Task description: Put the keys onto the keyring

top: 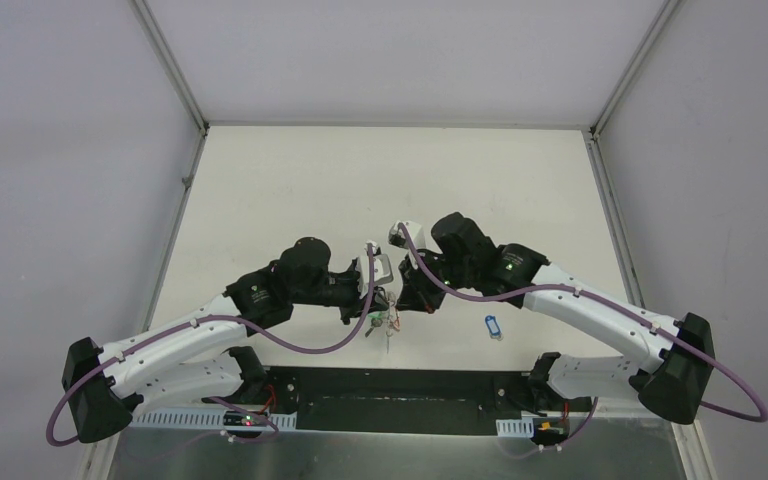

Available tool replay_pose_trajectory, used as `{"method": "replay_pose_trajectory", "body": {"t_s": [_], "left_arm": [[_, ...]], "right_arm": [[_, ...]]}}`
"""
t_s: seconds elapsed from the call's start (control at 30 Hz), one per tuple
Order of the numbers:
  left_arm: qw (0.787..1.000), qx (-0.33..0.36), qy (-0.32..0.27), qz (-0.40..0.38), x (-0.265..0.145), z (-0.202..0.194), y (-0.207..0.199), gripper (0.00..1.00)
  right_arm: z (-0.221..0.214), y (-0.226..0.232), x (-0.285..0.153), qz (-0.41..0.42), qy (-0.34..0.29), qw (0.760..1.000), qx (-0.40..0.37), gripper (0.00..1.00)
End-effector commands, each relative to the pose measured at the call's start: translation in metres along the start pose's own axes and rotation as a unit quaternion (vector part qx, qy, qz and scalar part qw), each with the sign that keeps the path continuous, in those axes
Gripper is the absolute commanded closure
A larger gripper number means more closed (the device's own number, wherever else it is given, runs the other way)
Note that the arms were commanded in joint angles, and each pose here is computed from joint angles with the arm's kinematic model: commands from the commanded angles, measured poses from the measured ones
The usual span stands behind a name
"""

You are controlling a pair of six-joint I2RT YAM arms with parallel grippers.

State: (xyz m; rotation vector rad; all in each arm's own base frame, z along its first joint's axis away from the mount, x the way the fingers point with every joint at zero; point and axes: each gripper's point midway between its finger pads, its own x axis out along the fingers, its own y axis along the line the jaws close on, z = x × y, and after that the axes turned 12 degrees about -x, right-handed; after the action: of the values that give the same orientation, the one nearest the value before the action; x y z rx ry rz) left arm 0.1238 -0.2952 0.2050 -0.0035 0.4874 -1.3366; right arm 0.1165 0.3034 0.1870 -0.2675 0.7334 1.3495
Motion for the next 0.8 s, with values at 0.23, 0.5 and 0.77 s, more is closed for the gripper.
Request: {"method": "replay_pose_trajectory", "body": {"t_s": [0.23, 0.5, 0.77], "left_arm": [[0.999, 0.018, -0.038, -0.027, -0.004, 0.022, -0.017, 1.0], [0.998, 0.024, -0.046, -0.027, -0.008, 0.024, -0.019, 1.0], [0.999, 0.021, -0.046, -0.019, -0.008, 0.023, -0.016, 1.0]], "right_arm": [[0.014, -0.012, -0.002, -0.038, -0.02, 0.999, 0.006, 1.0], [0.013, -0.012, -0.001, -0.036, -0.022, 0.999, 0.011, 1.0], [0.028, 0.003, -0.02, -0.015, -0.06, 0.998, -0.017, 1.0]]}}
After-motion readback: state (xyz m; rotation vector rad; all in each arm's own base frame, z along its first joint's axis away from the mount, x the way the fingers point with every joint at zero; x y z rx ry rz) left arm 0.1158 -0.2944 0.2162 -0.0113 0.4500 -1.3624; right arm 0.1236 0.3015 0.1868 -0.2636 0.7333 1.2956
